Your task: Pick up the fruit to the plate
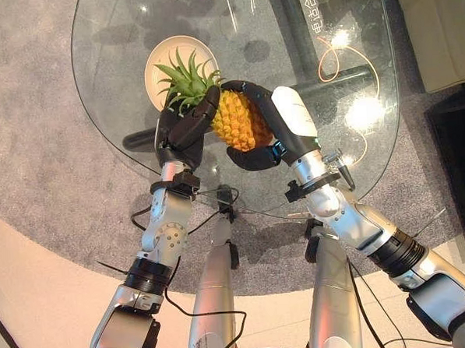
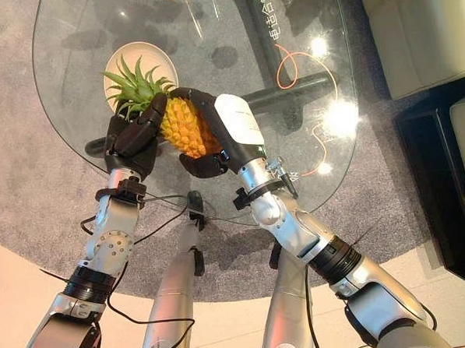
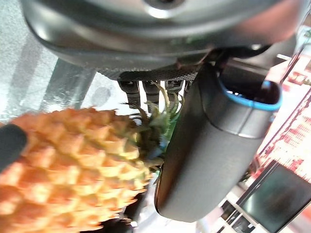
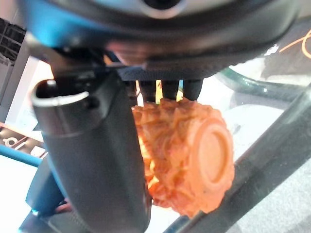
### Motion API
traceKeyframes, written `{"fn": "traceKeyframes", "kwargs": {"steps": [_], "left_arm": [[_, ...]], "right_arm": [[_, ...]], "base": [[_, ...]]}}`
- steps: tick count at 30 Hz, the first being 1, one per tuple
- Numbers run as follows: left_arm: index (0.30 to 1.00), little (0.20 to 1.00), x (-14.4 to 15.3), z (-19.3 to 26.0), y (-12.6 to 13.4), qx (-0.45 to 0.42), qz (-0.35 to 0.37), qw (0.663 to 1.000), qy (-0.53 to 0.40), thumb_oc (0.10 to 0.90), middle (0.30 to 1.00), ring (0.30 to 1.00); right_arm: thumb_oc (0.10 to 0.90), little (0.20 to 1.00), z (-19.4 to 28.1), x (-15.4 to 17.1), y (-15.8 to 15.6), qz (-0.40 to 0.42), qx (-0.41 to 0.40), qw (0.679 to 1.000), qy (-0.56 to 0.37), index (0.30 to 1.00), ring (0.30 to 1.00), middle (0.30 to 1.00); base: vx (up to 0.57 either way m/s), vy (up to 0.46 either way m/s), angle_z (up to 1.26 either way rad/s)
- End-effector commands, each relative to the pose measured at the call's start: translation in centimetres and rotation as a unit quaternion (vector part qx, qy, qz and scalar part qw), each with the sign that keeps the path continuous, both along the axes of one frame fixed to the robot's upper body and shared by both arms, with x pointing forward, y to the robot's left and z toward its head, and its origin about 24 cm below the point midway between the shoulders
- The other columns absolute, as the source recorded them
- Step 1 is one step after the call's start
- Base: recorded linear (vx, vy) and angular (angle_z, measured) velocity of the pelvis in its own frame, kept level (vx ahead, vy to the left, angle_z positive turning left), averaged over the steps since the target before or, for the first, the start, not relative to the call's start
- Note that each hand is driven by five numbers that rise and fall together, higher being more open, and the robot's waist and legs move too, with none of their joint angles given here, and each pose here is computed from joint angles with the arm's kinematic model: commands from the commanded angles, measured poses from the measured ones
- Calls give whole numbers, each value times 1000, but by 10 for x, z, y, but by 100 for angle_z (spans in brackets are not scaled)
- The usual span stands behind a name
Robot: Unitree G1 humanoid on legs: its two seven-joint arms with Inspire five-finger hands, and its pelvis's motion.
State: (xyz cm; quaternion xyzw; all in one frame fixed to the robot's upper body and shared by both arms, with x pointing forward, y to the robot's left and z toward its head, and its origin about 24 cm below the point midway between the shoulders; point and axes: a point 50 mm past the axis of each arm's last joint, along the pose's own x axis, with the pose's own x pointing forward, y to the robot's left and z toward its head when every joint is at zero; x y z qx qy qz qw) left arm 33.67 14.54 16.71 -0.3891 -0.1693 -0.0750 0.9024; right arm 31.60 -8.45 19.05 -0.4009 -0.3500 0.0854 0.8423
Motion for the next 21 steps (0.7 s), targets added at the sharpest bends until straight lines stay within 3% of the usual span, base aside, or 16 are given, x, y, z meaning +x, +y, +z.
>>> {"fn": "traceKeyframes", "kwargs": {"steps": [1, 5, 6, 7, 21], "left_arm": [[900, 900, -16, 72, -6, -66, -2, 982, -177, 800, 900, 900], [900, 900, -19, 77, -5, -75, 7, 978, -196, 800, 900, 900], [764, 741, -20, 79, -5, -76, 8, 975, -208, 641, 764, 764], [305, 205, -21, 79, -4, -77, 10, 974, -211, 105, 305, 305], [300, 200, -23, 83, -3, -67, 20, 969, -236, 100, 300, 300]], "right_arm": [[100, 200, 75, -43, 40, 150, 26, 974, -166, 300, 300, 300], [100, 200, 74, -44, 43, 161, 17, 973, -166, 300, 300, 300], [100, 200, 75, -44, 43, 164, 13, 972, -166, 300, 300, 300], [100, 200, 74, -45, 43, 165, 13, 973, -163, 300, 300, 300], [100, 200, 74, -45, 43, 166, 22, 971, -168, 300, 300, 300]], "base": [[0, 0, 0], [0, 0, 0], [0, 0, 0], [0, 0, 0], [0, 0, 0]]}}
